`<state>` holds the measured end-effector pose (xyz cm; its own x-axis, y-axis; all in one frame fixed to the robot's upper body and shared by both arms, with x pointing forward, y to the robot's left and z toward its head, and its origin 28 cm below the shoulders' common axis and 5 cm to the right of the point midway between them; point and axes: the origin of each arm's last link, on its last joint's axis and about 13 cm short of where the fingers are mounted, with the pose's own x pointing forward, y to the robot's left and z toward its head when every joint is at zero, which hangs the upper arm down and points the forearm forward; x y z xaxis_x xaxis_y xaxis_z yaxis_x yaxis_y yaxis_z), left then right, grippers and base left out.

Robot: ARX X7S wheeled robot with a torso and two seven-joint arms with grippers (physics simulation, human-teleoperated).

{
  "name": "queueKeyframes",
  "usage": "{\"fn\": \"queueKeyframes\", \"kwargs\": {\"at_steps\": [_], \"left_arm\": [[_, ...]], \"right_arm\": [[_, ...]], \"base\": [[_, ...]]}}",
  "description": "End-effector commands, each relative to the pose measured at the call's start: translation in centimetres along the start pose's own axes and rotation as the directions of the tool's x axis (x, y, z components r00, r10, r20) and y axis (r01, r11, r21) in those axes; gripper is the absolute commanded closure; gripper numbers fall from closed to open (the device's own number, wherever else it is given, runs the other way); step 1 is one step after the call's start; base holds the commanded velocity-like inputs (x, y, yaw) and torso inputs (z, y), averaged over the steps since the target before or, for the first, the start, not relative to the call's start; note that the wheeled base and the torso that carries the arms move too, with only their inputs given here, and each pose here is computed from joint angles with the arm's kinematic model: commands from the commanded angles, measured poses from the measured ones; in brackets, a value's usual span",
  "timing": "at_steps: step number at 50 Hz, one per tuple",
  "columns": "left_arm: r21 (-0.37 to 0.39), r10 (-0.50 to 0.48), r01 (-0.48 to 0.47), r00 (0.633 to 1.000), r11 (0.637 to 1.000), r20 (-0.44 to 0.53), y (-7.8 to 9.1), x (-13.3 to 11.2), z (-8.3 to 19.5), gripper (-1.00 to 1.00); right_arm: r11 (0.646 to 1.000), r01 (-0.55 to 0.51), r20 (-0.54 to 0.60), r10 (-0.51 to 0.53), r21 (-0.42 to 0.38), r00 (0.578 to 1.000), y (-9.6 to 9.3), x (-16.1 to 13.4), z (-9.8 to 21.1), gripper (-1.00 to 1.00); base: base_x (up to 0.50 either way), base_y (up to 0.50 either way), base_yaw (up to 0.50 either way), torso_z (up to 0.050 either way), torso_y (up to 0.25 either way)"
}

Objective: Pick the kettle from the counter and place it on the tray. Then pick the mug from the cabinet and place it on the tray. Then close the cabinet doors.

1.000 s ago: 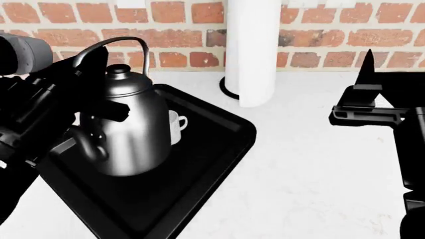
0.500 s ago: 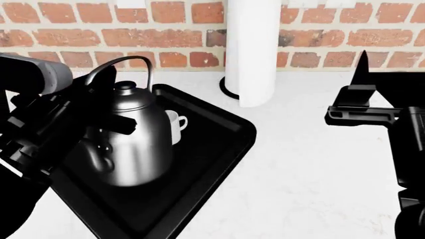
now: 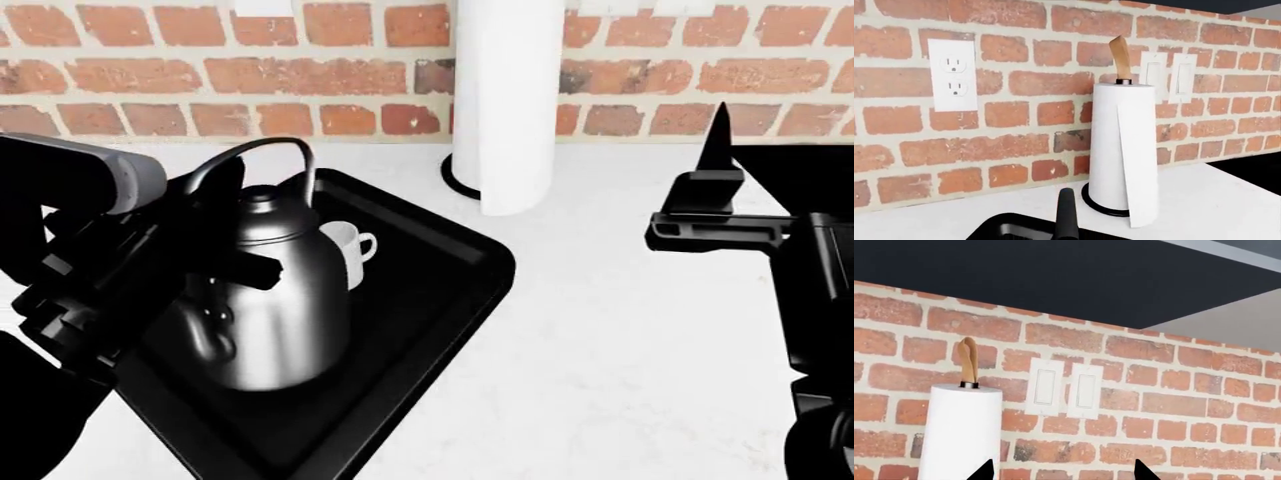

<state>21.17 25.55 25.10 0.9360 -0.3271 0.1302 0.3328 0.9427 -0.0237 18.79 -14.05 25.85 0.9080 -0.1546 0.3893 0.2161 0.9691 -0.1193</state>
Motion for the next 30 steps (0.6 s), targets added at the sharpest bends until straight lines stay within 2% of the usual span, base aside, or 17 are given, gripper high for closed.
{"fn": "queueKeyframes", "kwargs": {"at_steps": [1, 18, 19, 30], "left_arm": [[-0.003, 0.004, -0.004, 1.0, 1.0, 0.006, 0.16, -0.03, -0.13, 1.0], [-0.005, 0.002, -0.002, 1.0, 1.0, -0.015, 0.27, 0.05, -0.44, 1.0], [-0.005, 0.001, -0.001, 1.0, 1.0, -0.016, 0.27, 0.05, -0.46, -1.0], [-0.011, 0.003, -0.003, 1.0, 1.0, -0.021, 0.32, 0.03, -0.41, -1.0]], "right_arm": [[1.0, -0.003, -0.002, 0.003, 0.0, 1.0, 0.1, 0.07, -0.03, -1.0], [1.0, -0.002, -0.004, 0.002, 0.001, 1.0, 0.14, 0.11, -0.12, -1.0], [1.0, -0.002, -0.004, 0.002, 0.001, 1.0, 0.14, 0.12, -0.14, -1.0], [1.0, -0.003, -0.007, 0.003, 0.001, 1.0, 0.18, 0.1, -0.25, -1.0]], "base": [[0.0, 0.0, 0.0, 0.0, 0.0], [0.0, 0.0, 0.0, 0.001, 0.001], [0.0, 0.0, 0.0, 0.0, 0.0], [0.0, 0.0, 0.0, 0.0, 0.001]]}}
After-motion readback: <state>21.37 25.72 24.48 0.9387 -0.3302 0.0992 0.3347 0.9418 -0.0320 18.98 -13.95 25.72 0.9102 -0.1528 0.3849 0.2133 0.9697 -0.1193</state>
